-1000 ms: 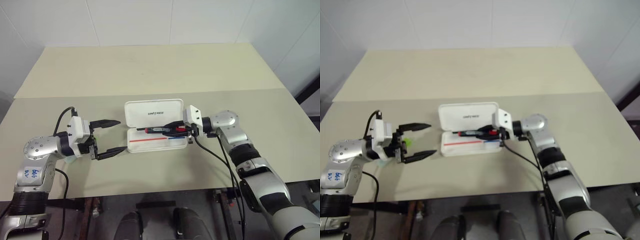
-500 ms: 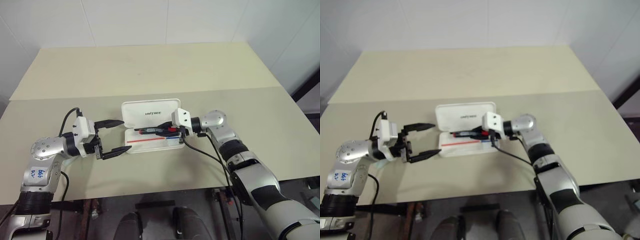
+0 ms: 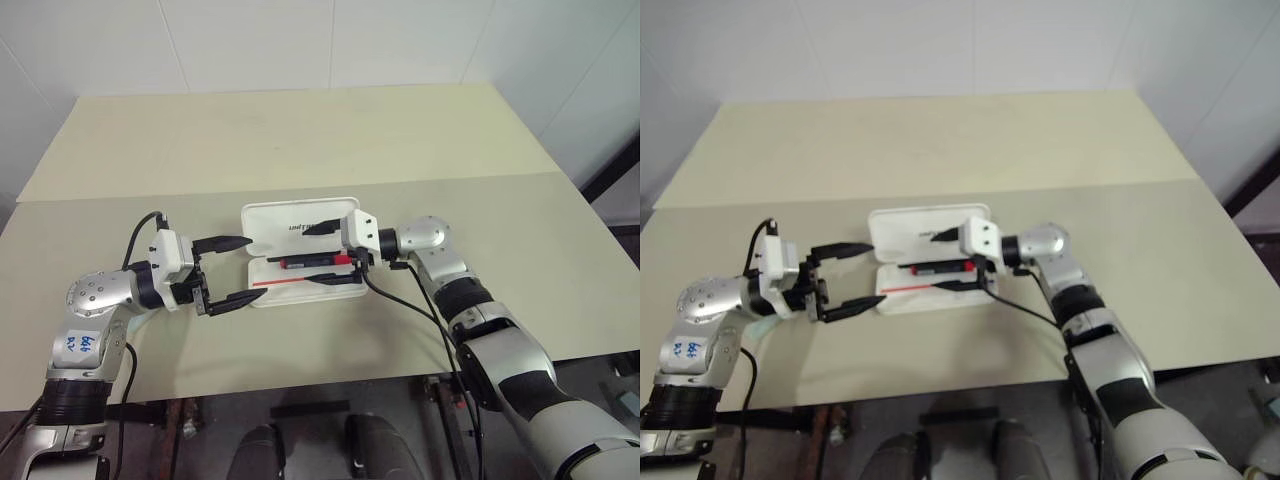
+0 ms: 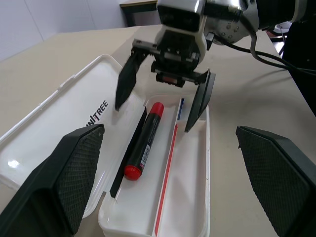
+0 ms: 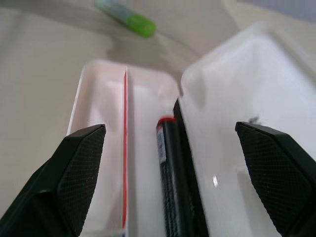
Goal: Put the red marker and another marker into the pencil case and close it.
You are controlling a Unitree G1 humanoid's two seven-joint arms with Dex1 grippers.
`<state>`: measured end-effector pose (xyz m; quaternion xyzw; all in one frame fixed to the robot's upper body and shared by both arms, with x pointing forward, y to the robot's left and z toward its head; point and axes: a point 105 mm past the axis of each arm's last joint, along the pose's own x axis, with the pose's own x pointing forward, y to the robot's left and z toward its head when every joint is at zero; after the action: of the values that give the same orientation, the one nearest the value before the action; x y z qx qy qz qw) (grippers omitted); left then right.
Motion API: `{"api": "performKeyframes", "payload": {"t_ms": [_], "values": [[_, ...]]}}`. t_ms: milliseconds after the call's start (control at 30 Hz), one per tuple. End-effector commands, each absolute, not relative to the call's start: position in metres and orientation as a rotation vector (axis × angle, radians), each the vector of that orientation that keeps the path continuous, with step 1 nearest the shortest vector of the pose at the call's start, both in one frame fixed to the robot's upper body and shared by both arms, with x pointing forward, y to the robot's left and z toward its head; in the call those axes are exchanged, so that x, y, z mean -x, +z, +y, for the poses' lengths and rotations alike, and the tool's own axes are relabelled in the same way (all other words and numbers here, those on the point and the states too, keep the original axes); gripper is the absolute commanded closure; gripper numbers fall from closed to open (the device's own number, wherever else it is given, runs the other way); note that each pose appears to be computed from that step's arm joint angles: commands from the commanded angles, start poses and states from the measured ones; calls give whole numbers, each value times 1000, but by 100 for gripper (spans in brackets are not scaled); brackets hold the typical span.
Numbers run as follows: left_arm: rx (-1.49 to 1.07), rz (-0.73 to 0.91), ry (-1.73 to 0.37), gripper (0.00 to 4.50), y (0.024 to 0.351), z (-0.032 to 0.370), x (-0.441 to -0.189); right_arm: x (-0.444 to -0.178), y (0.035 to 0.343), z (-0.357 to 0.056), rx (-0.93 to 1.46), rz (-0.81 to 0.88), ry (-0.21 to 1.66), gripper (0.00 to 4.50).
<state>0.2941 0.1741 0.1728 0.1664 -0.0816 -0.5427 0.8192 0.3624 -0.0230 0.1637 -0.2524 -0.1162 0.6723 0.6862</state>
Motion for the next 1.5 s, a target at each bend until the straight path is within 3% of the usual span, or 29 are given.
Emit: {"api": "performKeyframes", "payload": {"t_ms": [33, 300, 800, 1067, 1500], "values": [[-378, -207, -1127, 0, 179, 176, -291, -339, 191, -30, 472, -380, 1554, 2], [-345, -212, -783, 0, 181, 235, -280, -299, 207, -69, 407, -359, 1495, 2], [-293, 5, -563, 0, 139, 323, -239, -296, 204, -93, 399, -313, 1334, 2], [-246, 75, -543, 0, 116, 336, -236, -293, 206, -95, 400, -322, 1317, 2], [-212, 122, -532, 0, 97, 338, -245, -261, 219, -86, 350, -336, 1482, 2]]}}
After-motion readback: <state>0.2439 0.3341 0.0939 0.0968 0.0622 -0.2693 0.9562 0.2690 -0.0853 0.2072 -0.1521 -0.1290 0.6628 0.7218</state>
